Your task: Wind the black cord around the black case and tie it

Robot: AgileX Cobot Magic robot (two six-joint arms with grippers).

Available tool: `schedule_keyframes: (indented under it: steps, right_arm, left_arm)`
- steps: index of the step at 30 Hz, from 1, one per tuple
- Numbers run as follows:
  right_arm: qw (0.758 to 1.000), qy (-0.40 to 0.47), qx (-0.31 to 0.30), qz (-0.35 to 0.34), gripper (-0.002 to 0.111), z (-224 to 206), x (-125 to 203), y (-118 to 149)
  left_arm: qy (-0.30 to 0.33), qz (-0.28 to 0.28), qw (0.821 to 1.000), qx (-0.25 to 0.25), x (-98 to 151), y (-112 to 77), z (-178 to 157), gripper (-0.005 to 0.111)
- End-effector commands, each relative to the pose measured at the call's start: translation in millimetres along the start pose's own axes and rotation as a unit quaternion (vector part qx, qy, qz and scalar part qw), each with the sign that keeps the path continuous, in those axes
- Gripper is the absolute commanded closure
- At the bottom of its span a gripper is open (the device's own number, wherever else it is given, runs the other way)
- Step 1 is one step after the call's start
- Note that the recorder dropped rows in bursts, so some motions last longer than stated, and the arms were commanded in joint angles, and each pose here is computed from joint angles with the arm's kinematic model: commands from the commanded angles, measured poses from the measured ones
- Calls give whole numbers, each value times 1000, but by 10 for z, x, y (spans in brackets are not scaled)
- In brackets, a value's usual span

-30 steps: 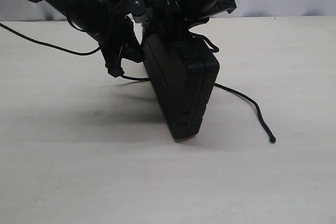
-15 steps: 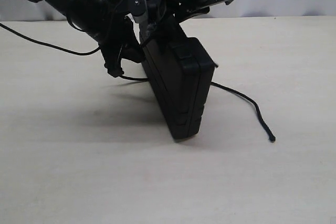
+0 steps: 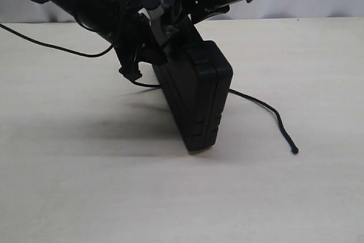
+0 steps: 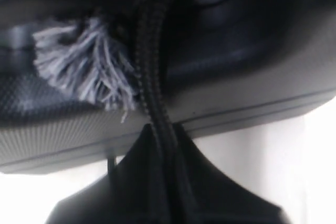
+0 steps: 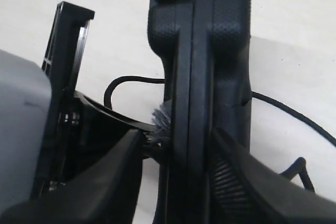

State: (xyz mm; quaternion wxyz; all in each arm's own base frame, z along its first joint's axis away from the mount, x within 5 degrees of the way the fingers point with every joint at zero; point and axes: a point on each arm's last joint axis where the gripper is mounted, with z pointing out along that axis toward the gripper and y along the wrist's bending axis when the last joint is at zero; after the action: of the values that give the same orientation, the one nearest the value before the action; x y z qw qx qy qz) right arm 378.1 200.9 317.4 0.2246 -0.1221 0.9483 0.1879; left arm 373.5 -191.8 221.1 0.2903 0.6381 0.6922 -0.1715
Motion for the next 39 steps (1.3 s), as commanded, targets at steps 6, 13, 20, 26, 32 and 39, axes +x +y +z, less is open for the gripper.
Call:
schedule_keyframes:
  steps: [6,13,20,26,32,39]
  right_arm:
    - [1000,2,-1,-8,69,-64,1,17]
    - [1000,12,2,-8,69,-2,14,-2]
    - [1000,16,3,-8,69,6,20,-5]
    - [1000,23,4,-8,69,5,34,-7]
    - [1000,23,4,-8,69,5,34,-7]
    - [1000,23,4,-7,69,5,33,-7]
  left_arm:
    - [-21,2,1000,2,-117,-51,-106,107]
    - [0,6,1000,5,-77,-58,-105,94]
    - [1,12,1000,-17,-89,-26,-166,55]
    - [26,-22,999,-14,69,34,-271,56]
    - [13,-33,999,-31,54,23,-121,56]
    - [-2,-47,998,-39,27,38,-109,101]
